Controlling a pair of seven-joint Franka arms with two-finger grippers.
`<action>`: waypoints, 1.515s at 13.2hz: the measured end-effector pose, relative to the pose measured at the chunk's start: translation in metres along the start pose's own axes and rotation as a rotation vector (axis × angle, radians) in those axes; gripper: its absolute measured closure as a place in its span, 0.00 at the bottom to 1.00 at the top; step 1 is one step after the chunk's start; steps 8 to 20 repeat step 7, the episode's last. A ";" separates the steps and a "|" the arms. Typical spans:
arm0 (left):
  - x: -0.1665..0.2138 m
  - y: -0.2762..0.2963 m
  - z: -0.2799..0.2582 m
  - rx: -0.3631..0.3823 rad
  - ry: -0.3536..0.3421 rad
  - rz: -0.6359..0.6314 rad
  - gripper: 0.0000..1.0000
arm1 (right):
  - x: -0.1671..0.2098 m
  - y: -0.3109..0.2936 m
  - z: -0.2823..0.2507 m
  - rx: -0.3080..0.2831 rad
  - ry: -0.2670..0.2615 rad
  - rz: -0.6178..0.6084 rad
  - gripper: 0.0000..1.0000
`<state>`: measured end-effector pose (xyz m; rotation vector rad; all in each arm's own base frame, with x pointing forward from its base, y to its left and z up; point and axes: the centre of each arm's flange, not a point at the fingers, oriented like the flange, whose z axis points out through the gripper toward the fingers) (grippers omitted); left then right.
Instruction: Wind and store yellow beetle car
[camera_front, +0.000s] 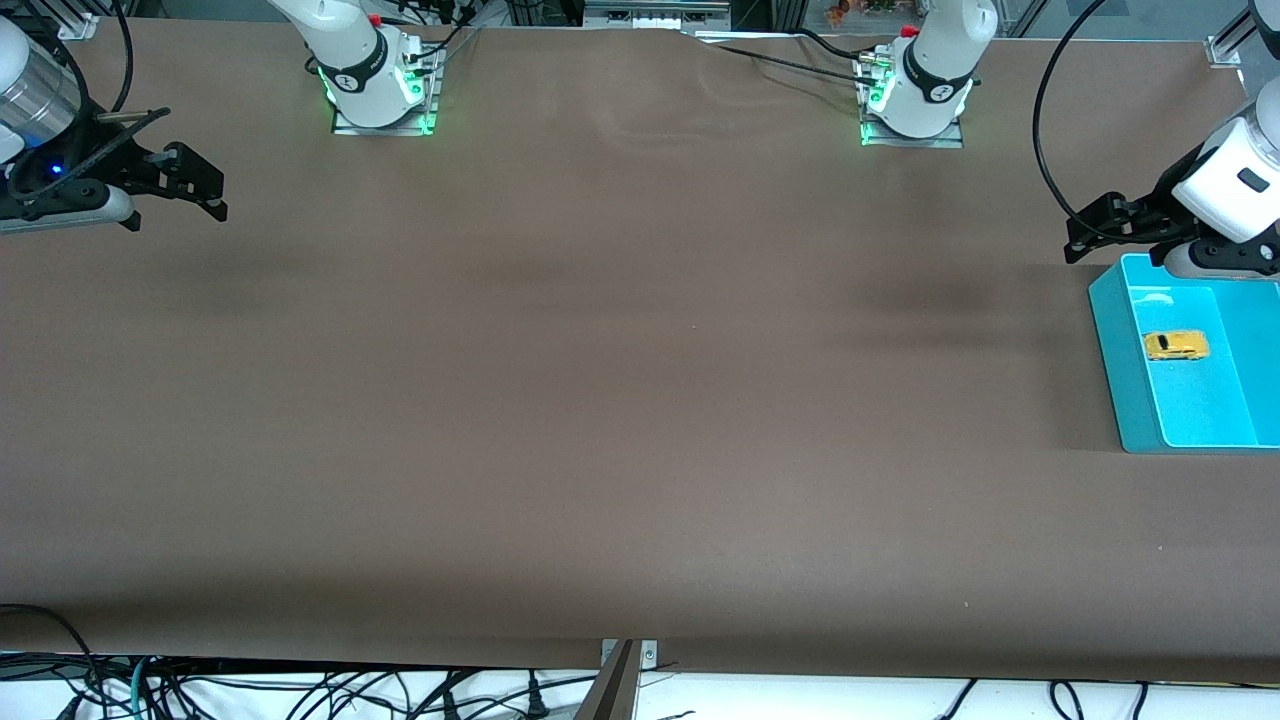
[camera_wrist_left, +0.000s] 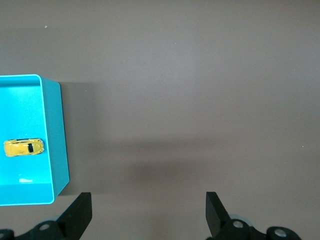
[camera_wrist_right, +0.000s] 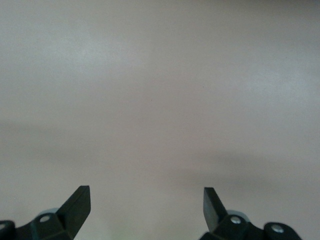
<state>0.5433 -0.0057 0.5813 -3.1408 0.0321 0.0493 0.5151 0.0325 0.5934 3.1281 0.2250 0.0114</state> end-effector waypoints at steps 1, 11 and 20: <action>0.000 0.000 0.000 0.000 -0.002 0.000 0.00 | 0.000 0.000 0.000 0.000 0.000 0.000 0.00; -0.001 0.002 0.000 0.000 -0.006 0.002 0.00 | 0.000 0.000 0.000 0.000 0.000 0.000 0.00; -0.001 0.002 0.000 0.000 -0.006 0.002 0.00 | 0.000 0.000 0.000 0.000 0.000 0.000 0.00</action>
